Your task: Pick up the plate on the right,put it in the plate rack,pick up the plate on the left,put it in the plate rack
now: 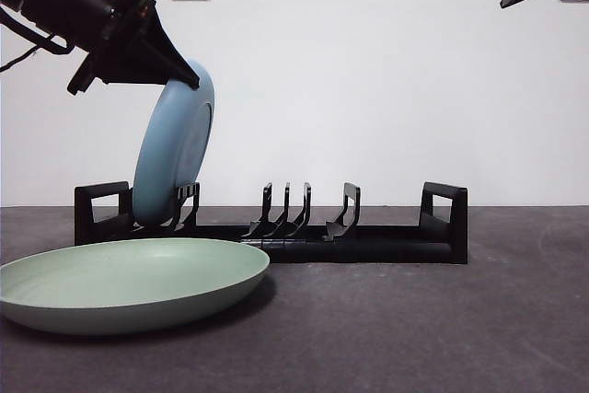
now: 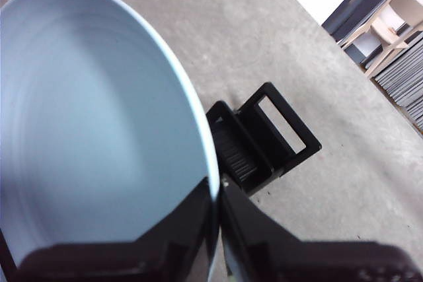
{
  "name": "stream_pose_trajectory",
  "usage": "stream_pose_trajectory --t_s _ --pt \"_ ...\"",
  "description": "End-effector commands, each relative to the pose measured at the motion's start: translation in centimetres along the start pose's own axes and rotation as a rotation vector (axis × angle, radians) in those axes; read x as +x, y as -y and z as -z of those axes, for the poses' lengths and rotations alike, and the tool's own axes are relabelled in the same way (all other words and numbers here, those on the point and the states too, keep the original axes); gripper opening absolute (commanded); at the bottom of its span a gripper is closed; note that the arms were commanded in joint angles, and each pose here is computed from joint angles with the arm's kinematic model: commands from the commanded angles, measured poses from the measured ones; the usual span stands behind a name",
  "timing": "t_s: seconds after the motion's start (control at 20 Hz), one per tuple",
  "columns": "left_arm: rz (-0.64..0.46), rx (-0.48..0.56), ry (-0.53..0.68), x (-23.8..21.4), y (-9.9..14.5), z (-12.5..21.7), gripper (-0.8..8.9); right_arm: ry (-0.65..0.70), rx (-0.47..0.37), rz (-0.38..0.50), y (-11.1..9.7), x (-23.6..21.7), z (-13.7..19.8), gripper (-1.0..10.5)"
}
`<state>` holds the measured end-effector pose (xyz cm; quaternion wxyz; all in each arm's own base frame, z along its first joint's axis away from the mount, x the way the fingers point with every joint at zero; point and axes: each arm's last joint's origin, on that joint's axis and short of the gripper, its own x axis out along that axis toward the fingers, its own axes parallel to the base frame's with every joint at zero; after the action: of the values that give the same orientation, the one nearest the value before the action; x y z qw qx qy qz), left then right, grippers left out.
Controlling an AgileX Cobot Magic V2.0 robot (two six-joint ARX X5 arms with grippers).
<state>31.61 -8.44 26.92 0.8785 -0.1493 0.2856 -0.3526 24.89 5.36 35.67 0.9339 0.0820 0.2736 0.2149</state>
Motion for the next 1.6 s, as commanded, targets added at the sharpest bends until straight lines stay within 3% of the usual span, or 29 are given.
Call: stream_pose_trajectory --t_s 0.05,0.25,0.45,0.6,0.7,0.85,1.0,1.15,1.3,1.45,1.6 --pt "0.004 0.016 -0.023 0.4 0.1 0.4 -0.06 0.005 0.001 0.002 0.1 0.2 -0.1 2.8" --pt "-0.028 0.046 -0.059 1.0 0.8 1.0 0.17 0.012 -0.001 0.001 0.0 0.2 -0.2 2.8" --pt "-0.107 0.069 -0.079 1.4 1.1 1.4 2.66 0.012 -0.001 0.000 0.0 0.2 -0.2 2.8" --pt "-0.111 0.067 -0.081 1.3 1.1 1.4 3.55 0.007 0.010 -0.015 -0.2 0.3 -0.1 2.8" --pt "-0.110 0.063 -0.090 0.6 1.6 1.4 3.55 -0.014 0.000 -0.075 -1.1 0.7 0.1 2.8" --pt "-0.101 0.108 -0.062 -1.4 3.1 0.7 3.55 -0.085 -0.021 -0.245 -2.8 2.0 0.7 2.8" --pt "-0.089 0.199 0.006 -4.5 5.4 -0.2 3.55 -0.200 -0.056 -0.314 -4.9 4.7 2.2 2.8" --pt "-0.078 0.281 0.081 -8.3 7.9 -0.6 3.54 -0.330 -0.071 -0.355 -6.5 8.0 4.2 2.8" --pt "-0.143 0.377 0.132 -11.8 10.0 -0.1 3.50 -0.451 -0.082 -0.381 -7.9 11.3 6.7 2.8" --pt "-0.209 0.521 0.122 -14.3 11.8 1.1 3.50 -0.555 -0.069 -0.380 -8.5 14.6 9.2 2.8" --pt "-0.233 0.598 0.092 -15.5 13.2 2.3 3.50 -0.609 -0.046 -0.372 -8.6 17.3 11.2 2.6"
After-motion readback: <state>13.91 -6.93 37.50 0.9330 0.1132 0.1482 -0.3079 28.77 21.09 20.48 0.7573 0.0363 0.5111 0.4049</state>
